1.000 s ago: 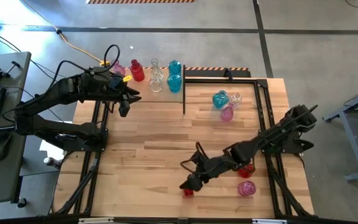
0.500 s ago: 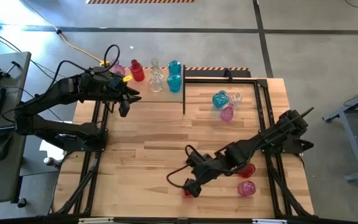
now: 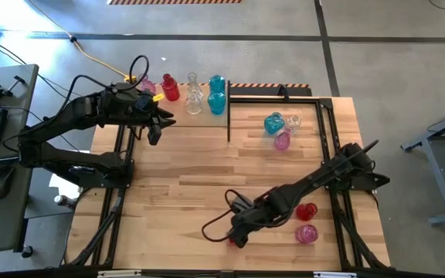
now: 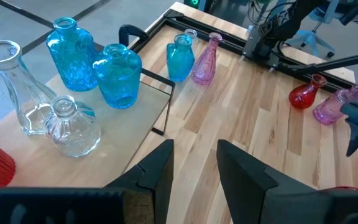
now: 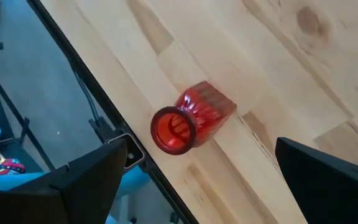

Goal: Sort vases onto shelf
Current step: Put the left red vase on the shelf aligned with the other red vase

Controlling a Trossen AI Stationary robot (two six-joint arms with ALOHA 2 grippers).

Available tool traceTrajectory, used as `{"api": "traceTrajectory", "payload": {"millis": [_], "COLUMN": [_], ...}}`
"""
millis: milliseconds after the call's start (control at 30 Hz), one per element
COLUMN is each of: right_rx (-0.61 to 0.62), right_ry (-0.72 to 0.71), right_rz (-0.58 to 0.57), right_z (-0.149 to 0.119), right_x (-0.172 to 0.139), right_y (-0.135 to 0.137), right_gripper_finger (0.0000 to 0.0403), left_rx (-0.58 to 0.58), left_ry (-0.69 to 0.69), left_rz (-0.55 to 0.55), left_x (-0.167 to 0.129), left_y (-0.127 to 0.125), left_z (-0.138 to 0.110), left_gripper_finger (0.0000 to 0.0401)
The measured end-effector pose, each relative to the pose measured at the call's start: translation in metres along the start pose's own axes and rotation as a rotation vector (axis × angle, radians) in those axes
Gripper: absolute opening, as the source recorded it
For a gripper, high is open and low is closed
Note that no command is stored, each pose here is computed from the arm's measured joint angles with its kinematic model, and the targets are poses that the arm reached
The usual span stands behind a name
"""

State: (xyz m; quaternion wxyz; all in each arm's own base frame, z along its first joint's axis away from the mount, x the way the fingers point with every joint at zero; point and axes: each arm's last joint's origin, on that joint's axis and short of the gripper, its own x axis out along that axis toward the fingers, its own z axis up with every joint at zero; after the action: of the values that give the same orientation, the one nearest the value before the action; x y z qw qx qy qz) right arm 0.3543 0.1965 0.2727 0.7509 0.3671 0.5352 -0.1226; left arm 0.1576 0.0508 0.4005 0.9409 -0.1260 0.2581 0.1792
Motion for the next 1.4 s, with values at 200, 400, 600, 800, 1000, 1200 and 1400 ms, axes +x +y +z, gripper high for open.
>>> {"api": "traceTrajectory", "payload": {"millis": [200,400,600,800,1000,1200,1400], "right_rx": [0.036,0.055,0.080,0.110,0.141,0.173,0.212], "right_ry": [0.023,0.054,0.071,0.072,0.071,0.070,0.067], "right_rz": [-0.024,-0.055,-0.066,-0.075,-0.076,-0.079,-0.075], "right_z": [-0.001,-0.002,-0.003,-0.003,-0.003,-0.003,-0.003], "right_x": [0.013,0.030,0.039,0.042,0.042,0.042,0.042], "right_y": [-0.001,-0.002,-0.002,-0.003,-0.003,-0.003,-0.002], "right_gripper_finger": [0.0379,0.0357,0.0348,0.0335,0.0300,0.0253,0.0205], "left_rx": [0.000,0.000,0.000,0.000,0.000,0.000,0.000], "left_ry": [0.000,0.000,0.000,0.000,0.000,0.000,0.000], "left_rz": [0.000,0.000,0.000,0.000,0.000,0.000,0.000], "left_x": [0.000,0.000,0.000,0.000,0.000,0.000,0.000], "left_y": [0.000,0.000,0.000,0.000,0.000,0.000,0.000], "left_z": [0.000,0.000,0.000,0.000,0.000,0.000,0.000], "left_gripper_finger": [0.0113,0.0113,0.0113,0.0113,0.0113,0.0113,0.0113]}}
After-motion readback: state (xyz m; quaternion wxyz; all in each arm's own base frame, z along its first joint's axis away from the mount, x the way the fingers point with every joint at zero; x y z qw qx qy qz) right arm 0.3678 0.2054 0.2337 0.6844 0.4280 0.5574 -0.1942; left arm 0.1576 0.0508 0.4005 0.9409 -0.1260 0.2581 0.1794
